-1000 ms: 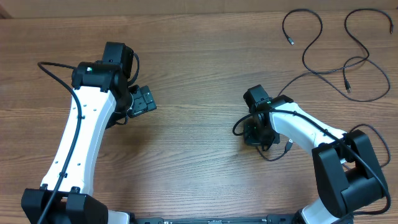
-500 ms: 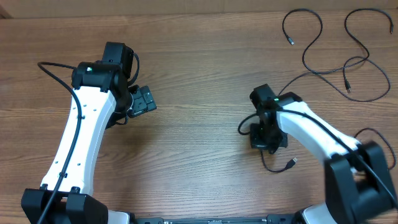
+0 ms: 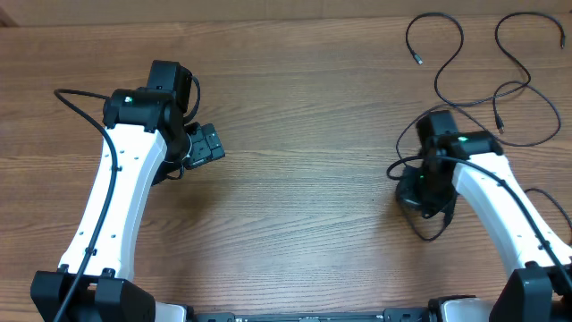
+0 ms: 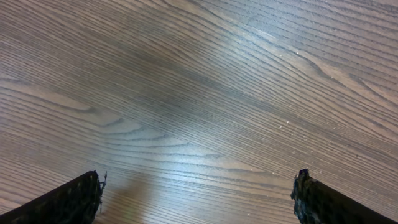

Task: Untangle cables

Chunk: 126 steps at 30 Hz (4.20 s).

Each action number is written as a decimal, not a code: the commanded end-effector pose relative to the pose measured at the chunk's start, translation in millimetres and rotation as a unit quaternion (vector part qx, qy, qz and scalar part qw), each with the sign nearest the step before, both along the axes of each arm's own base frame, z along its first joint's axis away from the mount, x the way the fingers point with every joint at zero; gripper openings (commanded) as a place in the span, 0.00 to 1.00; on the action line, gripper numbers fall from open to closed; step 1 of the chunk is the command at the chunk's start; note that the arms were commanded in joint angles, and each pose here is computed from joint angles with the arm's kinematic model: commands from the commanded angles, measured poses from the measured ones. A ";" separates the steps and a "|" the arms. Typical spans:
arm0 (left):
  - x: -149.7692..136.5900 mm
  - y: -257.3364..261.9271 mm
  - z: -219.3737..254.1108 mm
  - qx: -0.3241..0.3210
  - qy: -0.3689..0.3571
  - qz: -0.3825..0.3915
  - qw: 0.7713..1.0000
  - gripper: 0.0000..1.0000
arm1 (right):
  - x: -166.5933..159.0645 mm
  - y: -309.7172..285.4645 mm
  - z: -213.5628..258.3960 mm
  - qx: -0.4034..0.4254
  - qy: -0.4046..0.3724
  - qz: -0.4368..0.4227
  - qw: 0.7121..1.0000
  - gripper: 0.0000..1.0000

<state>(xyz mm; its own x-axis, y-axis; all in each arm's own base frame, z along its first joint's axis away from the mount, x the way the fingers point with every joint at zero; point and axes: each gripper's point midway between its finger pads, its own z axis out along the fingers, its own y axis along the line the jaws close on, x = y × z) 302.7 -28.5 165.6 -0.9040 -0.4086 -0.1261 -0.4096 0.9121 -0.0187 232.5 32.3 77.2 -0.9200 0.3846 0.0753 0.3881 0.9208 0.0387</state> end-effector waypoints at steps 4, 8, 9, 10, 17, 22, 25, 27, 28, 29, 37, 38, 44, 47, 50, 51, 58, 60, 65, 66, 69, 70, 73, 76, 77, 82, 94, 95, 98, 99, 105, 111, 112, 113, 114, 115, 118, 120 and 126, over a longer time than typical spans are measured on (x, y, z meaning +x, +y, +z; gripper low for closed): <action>2.5 3.2 2.9 0.008 -0.005 -0.009 1.000 0.99 | -11.5 -15.1 -18.5 0.029 0.016 -0.066 0.997 0.04; 3.5 3.0 3.0 0.007 -0.007 -0.009 1.000 1.00 | -18.8 -20.9 -31.3 0.043 0.022 -0.089 0.995 0.04; 3.6 3.0 3.0 0.007 -0.007 -0.009 1.000 0.99 | -18.0 -23.6 -31.9 0.043 0.021 -0.102 0.994 0.04; 3.8 3.0 3.0 0.007 -0.007 -0.009 1.000 1.00 | -16.4 -25.5 -31.5 0.046 0.019 -0.113 0.992 0.04; 3.4 3.0 3.0 0.008 -0.006 -0.014 1.000 1.00 | 10.5 -50.4 -15.6 0.065 -0.035 -0.170 0.983 0.62; 3.3 3.0 3.0 0.008 -0.006 -0.014 1.000 0.99 | 12.5 -97.6 -16.1 0.058 -0.052 -0.301 0.950 0.86; 3.3 3.0 3.0 0.008 -0.006 -0.014 1.000 1.00 | 2.9 -142.2 -15.8 0.050 -0.067 -0.395 0.915 0.89; 3.4 3.0 3.0 0.008 -0.006 -0.014 1.000 1.00 | -5.9 -164.5 -15.8 0.044 -0.074 -0.434 0.897 0.91; 3.4 3.0 3.0 0.008 -0.006 -0.014 1.000 1.00 | -11.4 -174.8 -16.0 0.038 -0.076 -0.456 0.886 0.91; 3.5 3.0 3.0 0.008 -0.007 -0.014 1.000 1.00 | -18.2 -184.2 -16.5 0.029 -0.073 -0.481 0.873 0.91; 3.6 3.0 3.0 0.008 -0.007 -0.014 1.000 1.00 | -69.5 -241.6 -18.6 -0.030 -0.061 -0.636 0.768 0.90; 3.6 3.0 3.0 0.008 -0.007 -0.014 1.000 1.00 | -71.0 -244.8 -18.6 -0.032 -0.063 -0.641 0.764 0.90; 3.6 3.0 3.0 0.008 -0.007 -0.014 1.000 1.00 | -85.2 -261.3 -19.8 -0.076 -0.061 -0.662 0.743 0.86; 4.2 3.0 3.1 0.008 -0.008 -0.014 1.000 1.00 | -90.1 -263.9 -22.7 -0.090 -0.051 -0.669 0.736 0.81; 4.1 2.9 3.1 0.008 -0.008 -0.014 1.000 1.00 | -91.3 -263.9 -30.7 -0.090 -0.038 -0.668 0.738 0.74; 4.2 2.9 3.1 0.008 -0.008 -0.014 1.000 0.99 | -92.1 -262.9 -34.5 -0.088 -0.030 -0.668 0.739 0.73; 4.2 3.0 3.1 0.008 -0.008 -0.018 1.000 1.00 | -94.9 -257.6 -56.8 -0.076 0.010 -0.666 0.742 0.72; 4.2 3.0 3.1 0.008 -0.008 -0.018 1.000 0.99 | -94.3 -258.3 -57.7 -0.076 0.010 -0.666 0.742 0.72; 4.2 2.9 3.1 0.008 -0.008 -0.018 1.000 1.00 | -93.6 -259.6 -57.8 -0.077 0.007 -0.667 0.741 0.73; 4.2 2.9 3.1 0.008 -0.008 -0.018 1.000 1.00 | -93.6 -259.6 -57.8 -0.077 0.007 -0.667 0.741 0.73; 4.2 3.0 3.1 0.008 -0.008 -0.018 1.000 1.00 | -94.4 -258.4 -60.7 -0.077 0.008 -0.667 0.741 0.72; 4.2 3.0 3.1 0.008 -0.008 -0.018 1.000 1.00 | -95.3 -257.2 -63.2 -0.076 0.009 -0.667 0.741 0.72; 4.2 3.0 3.1 0.008 -0.008 -0.018 1.000 1.00 | -97.4 -253.7 -71.4 -0.076 0.010 -0.667 0.742 0.68; 4.3 3.0 3.1 0.008 -0.008 -0.018 1.000 0.99 | -98.0 -253.0 -75.6 -0.076 0.007 -0.667 0.741 0.65; 4.5 2.9 3.1 0.008 -0.008 -0.018 1.000 1.00 | -97.5 -253.6 -75.6 -0.077 0.006 -0.667 0.741 0.64; 5.3 2.8 3.2 0.008 -0.010 -0.018 1.000 1.00 | -97.7 -253.5 -75.5 -0.077 0.006 -0.667 0.741 0.60; 6.1 2.8 3.4 0.008 -0.012 -0.018 1.000 1.00 | -98.3 -254.9 -79.1 -0.080 0.009 -0.666 0.741 0.41; 6.1 2.8 3.4 0.008 -0.012 -0.018 1.000 0.99 | -98.6 -254.4 -80.3 -0.080 0.011 -0.666 0.742 0.41; 5.9 2.8 3.3 0.008 -0.011 -0.018 1.000 1.00 | -98.7 -254.2 -84.6 -0.078 0.016 -0.663 0.744 0.41; 5.9 2.8 3.3 0.008 -0.011 -0.018 1.000 1.00 | -98.8 -254.1 -86.8 -0.078 0.019 -0.662 0.745 0.41; 5.7 2.9 3.3 0.008 -0.011 -0.018 1.000 1.00 | -96.7 -257.1 -91.2 -0.077 0.018 -0.663 0.745 0.08; 6.0 2.8 3.3 0.008 -0.011 -0.022 1.000 1.00 | -81.1 -280.3 -68.2 -0.084 -0.009 -0.664 0.743 0.04; 6.1 2.8 3.4 0.008 -0.012 -0.021 1.000 1.00 | -77.6 -285.4 -61.8 -0.086 -0.015 -0.665 0.742 0.04; 6.0 2.8 3.3 0.008 -0.011 -0.022 1.000 1.00 | -73.5 -291.6 -54.1 -0.088 -0.022 -0.665 0.742 0.04; 6.0 2.8 3.3 0.008 -0.011 -0.022 1.000 1.00 | -70.2 -296.6 -47.1 -0.089 -0.028 -0.665 0.741 0.04; 5.9 2.8 3.3 0.009 -0.011 -0.022 1.000 1.00 | -66.5 -301.8 -39.9 -0.091 -0.035 -0.665 0.740 0.04; 6.0 2.8 3.3 0.008 -0.011 -0.022 1.000 1.00 | -55.3 -318.5 -16.6 -0.097 -0.060 -0.665 0.738 0.04; 5.9 2.8 3.3 0.009 -0.011 -0.022 1.000 1.00 | -47.4 -330.3 -1.4 -0.103 -0.081 -0.657 0.743 0.04; 5.9 2.8 3.3 0.009 -0.011 -0.022 1.000 0.99 | -31.2 -354.1 21.2 -0.122 -0.131 -0.626 0.759 0.04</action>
